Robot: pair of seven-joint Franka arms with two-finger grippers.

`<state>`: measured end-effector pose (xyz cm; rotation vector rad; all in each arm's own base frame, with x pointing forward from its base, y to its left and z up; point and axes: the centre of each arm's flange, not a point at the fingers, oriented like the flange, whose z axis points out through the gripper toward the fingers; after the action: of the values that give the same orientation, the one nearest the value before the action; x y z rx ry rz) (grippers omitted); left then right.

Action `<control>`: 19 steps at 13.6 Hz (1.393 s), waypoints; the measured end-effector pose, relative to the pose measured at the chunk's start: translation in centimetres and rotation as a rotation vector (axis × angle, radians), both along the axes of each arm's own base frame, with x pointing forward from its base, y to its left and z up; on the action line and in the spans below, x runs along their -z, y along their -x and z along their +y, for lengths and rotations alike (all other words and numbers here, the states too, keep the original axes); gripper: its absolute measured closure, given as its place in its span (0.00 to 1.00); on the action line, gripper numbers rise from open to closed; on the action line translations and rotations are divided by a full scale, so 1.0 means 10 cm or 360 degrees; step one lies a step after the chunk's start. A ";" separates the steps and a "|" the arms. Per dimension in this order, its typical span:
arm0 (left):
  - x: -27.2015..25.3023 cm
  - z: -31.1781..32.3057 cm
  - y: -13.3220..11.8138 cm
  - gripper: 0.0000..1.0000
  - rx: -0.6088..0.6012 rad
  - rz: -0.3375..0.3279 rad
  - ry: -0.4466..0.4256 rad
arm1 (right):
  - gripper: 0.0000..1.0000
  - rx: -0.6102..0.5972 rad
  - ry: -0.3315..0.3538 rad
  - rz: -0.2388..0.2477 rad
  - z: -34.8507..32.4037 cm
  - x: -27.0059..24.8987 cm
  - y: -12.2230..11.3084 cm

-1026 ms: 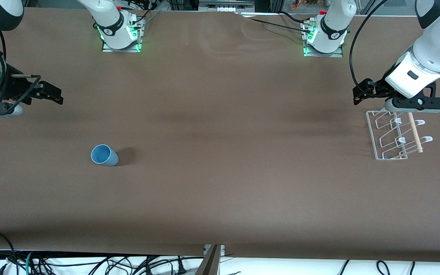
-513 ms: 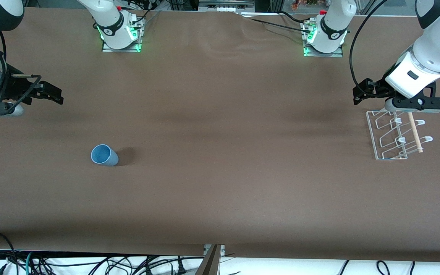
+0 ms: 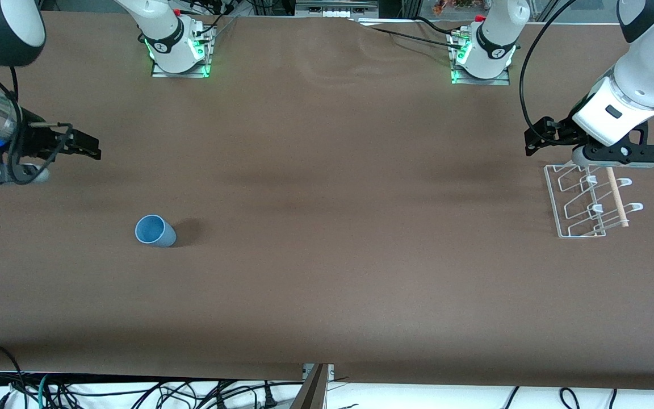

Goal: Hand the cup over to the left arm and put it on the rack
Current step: 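Move the right gripper down beside the light blue cup, then close the right gripper on the light blue cup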

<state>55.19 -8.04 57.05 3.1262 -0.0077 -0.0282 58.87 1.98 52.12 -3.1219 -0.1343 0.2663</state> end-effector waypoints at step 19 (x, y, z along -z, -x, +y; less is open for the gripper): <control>0.00 0.00 0.00 0.00 0.0000 0.0001 0.0000 | 0.01 -0.0157 -0.0029 0.0051 -0.34 2.62 -0.73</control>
<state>55.18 -8.04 57.07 3.1263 -0.0078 -0.0293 66.13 -1.43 25.92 -3.0954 -0.2889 0.3138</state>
